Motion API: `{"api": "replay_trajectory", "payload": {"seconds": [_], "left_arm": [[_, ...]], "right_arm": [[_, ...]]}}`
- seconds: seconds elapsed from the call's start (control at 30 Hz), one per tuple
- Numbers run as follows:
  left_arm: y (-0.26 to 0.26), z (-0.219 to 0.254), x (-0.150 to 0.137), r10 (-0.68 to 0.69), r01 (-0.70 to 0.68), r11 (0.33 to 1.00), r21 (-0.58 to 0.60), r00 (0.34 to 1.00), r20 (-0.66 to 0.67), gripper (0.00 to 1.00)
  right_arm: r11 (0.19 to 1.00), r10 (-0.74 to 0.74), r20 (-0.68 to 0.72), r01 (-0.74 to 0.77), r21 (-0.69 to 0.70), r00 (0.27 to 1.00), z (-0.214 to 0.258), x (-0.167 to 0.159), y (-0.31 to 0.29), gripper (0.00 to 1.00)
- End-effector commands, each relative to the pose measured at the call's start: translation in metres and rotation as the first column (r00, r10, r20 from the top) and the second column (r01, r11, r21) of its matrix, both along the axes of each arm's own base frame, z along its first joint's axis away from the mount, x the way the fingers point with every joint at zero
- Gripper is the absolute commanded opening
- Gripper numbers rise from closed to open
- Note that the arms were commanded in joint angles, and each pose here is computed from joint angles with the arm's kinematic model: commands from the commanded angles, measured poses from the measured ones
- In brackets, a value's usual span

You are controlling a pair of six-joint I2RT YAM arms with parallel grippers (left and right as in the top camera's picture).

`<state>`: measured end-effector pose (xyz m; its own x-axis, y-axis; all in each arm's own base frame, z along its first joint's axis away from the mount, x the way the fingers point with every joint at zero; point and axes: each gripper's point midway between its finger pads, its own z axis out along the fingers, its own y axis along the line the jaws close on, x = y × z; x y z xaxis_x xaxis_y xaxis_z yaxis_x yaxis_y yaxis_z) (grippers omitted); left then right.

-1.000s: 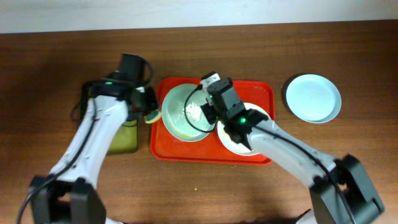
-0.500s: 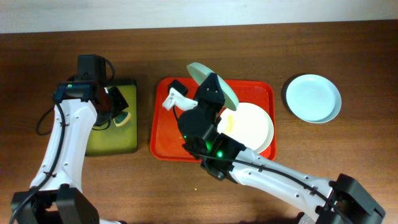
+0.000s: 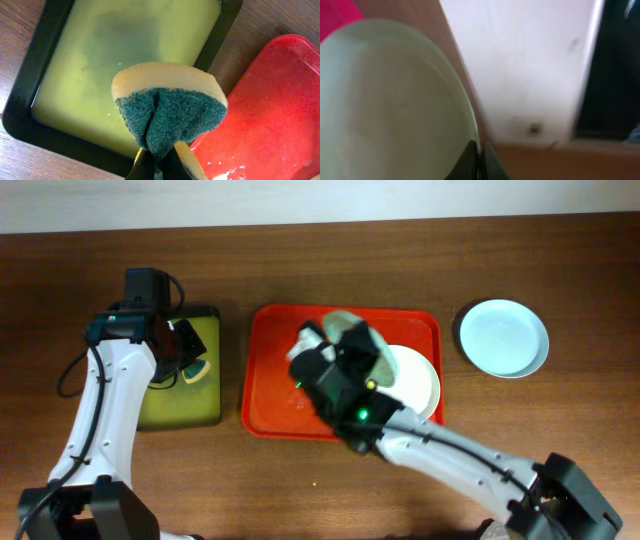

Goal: Clean dirty plates on tray and stack at the side
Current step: 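Lift the pale green plate with the right gripper and stack it on the blue plate, then reach the right gripper to the white plate rim and grip it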

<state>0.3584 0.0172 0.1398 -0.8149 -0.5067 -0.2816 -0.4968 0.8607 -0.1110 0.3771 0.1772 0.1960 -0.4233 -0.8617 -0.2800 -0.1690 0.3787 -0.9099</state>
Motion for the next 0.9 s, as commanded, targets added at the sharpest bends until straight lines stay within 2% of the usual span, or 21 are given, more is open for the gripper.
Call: {"api": "replay_trajectory", "payload": {"seconds": [0.0, 0.07, 0.13, 0.23, 0.3, 0.37, 0.4, 0.47, 0.53, 0.6, 0.73, 0.8, 0.83, 0.87], "left_arm": [[0.001, 0.006, 0.001, -0.007, 0.007, 1.0, 0.007, 1.0, 0.018, 0.0], [0.001, 0.006, 0.0, -0.007, 0.007, 1.0, 0.007, 1.0, 0.017, 0.0], [0.001, 0.006, 0.0, -0.007, 0.007, 1.0, 0.007, 1.0, 0.018, 0.0], [0.001, 0.006, 0.0, -0.007, 0.007, 1.0, 0.007, 1.0, 0.017, 0.0], [0.001, 0.006, 0.0, -0.007, 0.007, 1.0, 0.007, 1.0, 0.018, 0.0], [0.001, 0.006, 0.0, -0.007, 0.007, 1.0, 0.007, 1.0, 0.018, 0.0], [0.001, 0.006, 0.0, -0.008, 0.007, 1.0, 0.007, 1.0, 0.018, 0.0], [-0.001, 0.007, 0.001, -0.013, 0.013, 1.0, 0.007, 1.0, 0.02, 0.0], [-0.002, 0.007, 0.001, -0.016, 0.016, 1.0, 0.007, 1.0, 0.02, 0.0], [-0.002, 0.007, 0.001, -0.016, 0.016, 1.0, 0.007, 1.0, 0.02, 0.0], [-0.002, 0.007, 0.001, -0.016, 0.016, 1.0, 0.007, 1.0, 0.02, 0.0], [-0.002, 0.007, 0.001, -0.016, 0.016, 1.0, 0.007, 1.0, 0.02, 0.0], [-0.002, 0.007, 0.001, -0.016, 0.016, 1.0, 0.007, 1.0, 0.02, 0.0], [-0.002, 0.007, 0.001, -0.016, 0.016, 1.0, 0.007, 1.0, 0.02, 0.0]], "right_arm": [[0.774, -0.264, 0.059, 0.175, 0.608, 0.963, 0.005, 0.017, -0.035, 0.04], [0.576, -0.167, -0.044, 0.133, 0.807, 0.985, 0.014, 0.028, -0.031, 0.04], [0.346, -0.096, -0.07, 0.099, 0.933, 0.993, 0.043, 0.035, -0.043, 0.04], [0.175, -0.191, -0.091, 0.126, 0.977, 0.977, 0.062, 0.039, -0.107, 0.04], [0.102, -0.367, -0.198, 0.251, 0.963, 0.909, 0.041, 0.032, -0.18, 0.04], [-0.028, -0.513, -0.337, 0.377, 0.926, 0.789, 0.008, 0.015, -0.238, 0.04], [-0.106, -0.553, -0.402, 0.417, 0.903, 0.73, -0.008, 0.008, -0.26, 0.04], [-0.22, -0.551, -0.5, 0.462, 0.859, 0.668, -0.038, 0.004, -0.289, 0.04], [-0.296, -0.546, -0.571, 0.496, 0.816, 0.613, -0.07, 0.003, -0.312, 0.04], [-0.34, -0.556, -0.62, 0.529, 0.778, 0.554, -0.1, 0.0, -0.33, 0.04], [-0.395, -0.569, -0.671, 0.558, 0.73, 0.475, -0.143, -0.005, -0.357, 0.04], [-0.408, -0.58, -0.671, 0.548, 0.73, 0.463, -0.149, -0.006, -0.367, 0.04], [-0.407, -0.588, -0.663, 0.538, 0.738, 0.464, -0.148, -0.005, -0.371, 0.08], [-0.405, -0.593, -0.655, 0.529, 0.746, 0.469, -0.147, -0.004, -0.374, 0.19]]}}
